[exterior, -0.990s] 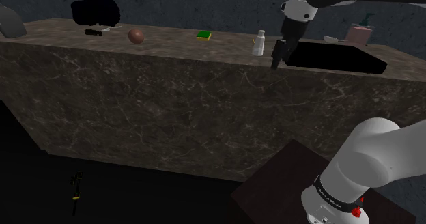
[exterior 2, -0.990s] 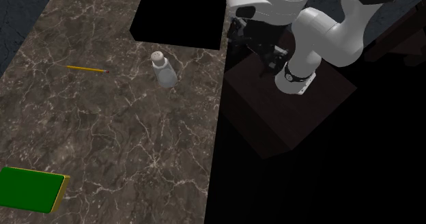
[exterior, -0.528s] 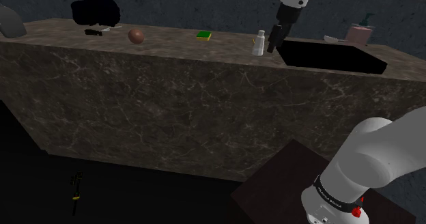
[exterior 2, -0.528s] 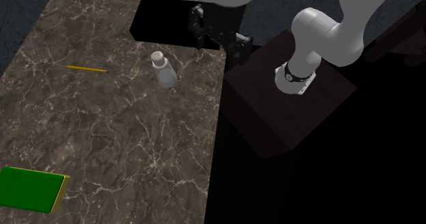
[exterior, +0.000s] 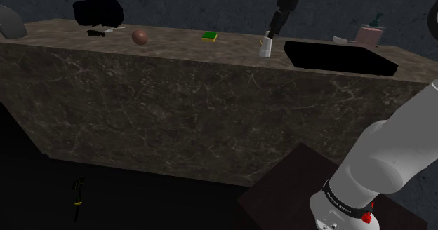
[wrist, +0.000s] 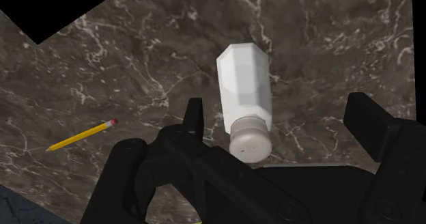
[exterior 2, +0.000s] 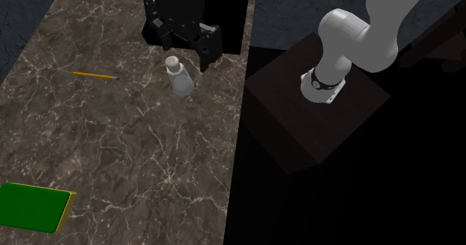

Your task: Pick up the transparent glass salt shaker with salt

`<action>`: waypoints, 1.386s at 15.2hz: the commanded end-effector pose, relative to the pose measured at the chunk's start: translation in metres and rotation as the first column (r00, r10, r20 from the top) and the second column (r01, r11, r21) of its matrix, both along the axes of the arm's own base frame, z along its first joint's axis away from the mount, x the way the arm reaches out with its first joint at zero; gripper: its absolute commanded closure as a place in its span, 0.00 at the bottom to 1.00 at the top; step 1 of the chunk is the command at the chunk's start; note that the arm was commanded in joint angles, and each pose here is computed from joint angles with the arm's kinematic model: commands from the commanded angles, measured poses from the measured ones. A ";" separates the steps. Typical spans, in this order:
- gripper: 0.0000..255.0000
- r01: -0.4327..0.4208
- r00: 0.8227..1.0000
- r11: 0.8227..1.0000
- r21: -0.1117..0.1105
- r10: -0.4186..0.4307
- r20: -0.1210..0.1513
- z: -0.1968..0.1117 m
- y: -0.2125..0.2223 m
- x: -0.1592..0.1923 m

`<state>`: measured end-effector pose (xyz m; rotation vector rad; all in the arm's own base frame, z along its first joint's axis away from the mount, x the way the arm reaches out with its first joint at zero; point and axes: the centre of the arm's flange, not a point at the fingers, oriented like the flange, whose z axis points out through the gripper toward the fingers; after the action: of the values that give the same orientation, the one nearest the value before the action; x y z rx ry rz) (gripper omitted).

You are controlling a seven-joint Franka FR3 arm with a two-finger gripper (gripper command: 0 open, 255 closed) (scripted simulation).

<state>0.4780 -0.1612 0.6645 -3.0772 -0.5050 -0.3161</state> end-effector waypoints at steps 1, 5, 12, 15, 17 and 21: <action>0.00 -0.028 1.000 1.000 0.003 0.028 0.012 0.008 -0.010 0.017; 0.00 -0.028 1.000 1.000 0.003 0.028 0.012 -0.013 -0.010 0.017; 1.00 -0.028 1.000 1.000 0.003 0.028 0.012 -0.032 -0.010 0.017; 1.00 -0.028 1.000 1.000 0.003 0.028 0.012 -0.032 -0.010 0.017; 1.00 -0.028 1.000 1.000 0.003 0.028 0.012 -0.032 -0.010 0.017; 1.00 -0.028 1.000 1.000 0.003 0.028 0.012 -0.026 -0.010 0.017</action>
<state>0.4947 -0.1713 0.6357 -3.0643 -0.5463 -0.3357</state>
